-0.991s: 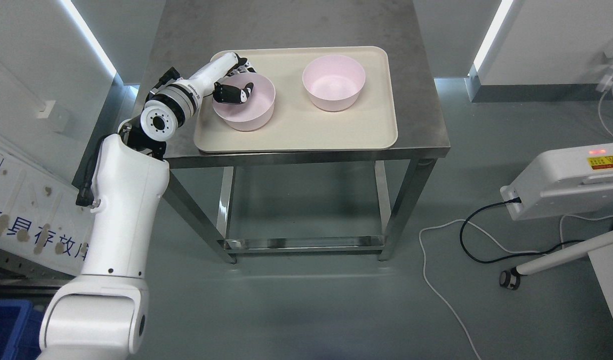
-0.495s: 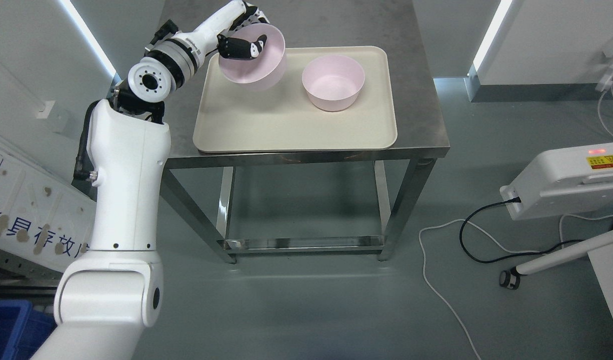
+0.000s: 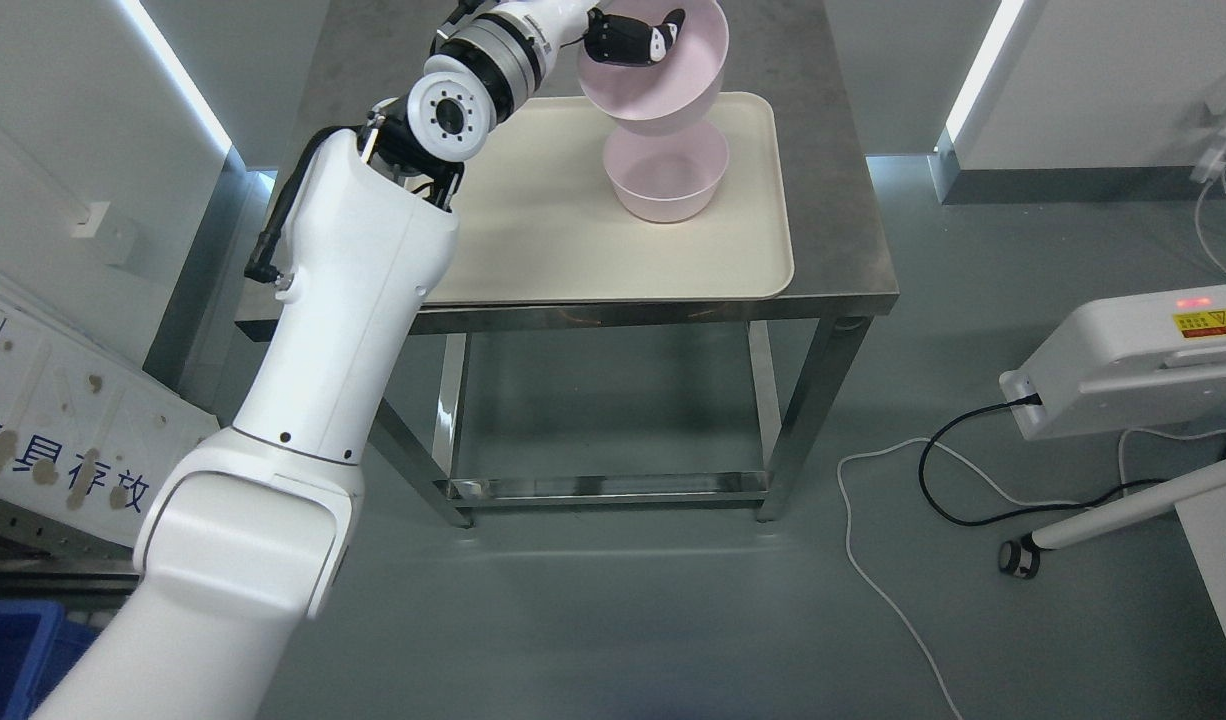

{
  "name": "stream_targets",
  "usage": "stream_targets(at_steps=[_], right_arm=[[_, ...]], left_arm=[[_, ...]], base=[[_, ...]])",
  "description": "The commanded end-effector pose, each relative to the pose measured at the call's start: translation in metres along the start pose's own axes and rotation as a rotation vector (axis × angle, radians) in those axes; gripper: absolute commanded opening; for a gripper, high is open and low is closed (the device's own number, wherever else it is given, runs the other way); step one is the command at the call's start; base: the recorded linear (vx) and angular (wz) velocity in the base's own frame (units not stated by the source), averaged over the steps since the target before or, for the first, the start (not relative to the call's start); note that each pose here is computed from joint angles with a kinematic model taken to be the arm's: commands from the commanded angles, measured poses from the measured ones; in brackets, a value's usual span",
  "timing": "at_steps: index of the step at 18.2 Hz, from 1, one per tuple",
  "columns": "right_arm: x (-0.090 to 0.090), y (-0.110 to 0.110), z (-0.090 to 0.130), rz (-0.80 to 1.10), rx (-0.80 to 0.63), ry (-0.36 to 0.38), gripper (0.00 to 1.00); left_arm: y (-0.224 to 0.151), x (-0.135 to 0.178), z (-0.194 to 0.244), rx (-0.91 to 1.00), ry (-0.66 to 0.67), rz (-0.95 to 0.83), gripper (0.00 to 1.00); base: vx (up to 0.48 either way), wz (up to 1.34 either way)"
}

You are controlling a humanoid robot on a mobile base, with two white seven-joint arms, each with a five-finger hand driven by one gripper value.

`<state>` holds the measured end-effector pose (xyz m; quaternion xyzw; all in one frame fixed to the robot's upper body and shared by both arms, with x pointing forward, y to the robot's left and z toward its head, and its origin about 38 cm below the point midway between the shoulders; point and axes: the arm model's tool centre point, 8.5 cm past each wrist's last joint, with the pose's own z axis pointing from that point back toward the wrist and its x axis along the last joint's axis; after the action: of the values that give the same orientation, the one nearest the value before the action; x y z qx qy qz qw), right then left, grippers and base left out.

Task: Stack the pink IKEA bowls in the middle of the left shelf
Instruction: 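Lift the pink bowl and lower it into the other pink bowl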

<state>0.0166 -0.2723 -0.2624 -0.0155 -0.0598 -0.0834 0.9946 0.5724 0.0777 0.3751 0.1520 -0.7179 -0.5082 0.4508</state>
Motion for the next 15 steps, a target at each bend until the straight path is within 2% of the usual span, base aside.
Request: stream_targets(at_steps=[1, 15], right_arm=[[0.002, -0.011, 0.001, 0.003, -0.017, -0.002, 1.0], [0.002, -0.011, 0.001, 0.003, -0.017, -0.002, 1.0]], left_arm=[[-0.076, -0.029, -0.023, -0.229, 0.101, -0.159, 0.03], [-0.041, -0.056, -0.014, -0.125, 0.147, -0.082, 0.04]], base=[[0.0, 0.0], [0.0, 0.0]])
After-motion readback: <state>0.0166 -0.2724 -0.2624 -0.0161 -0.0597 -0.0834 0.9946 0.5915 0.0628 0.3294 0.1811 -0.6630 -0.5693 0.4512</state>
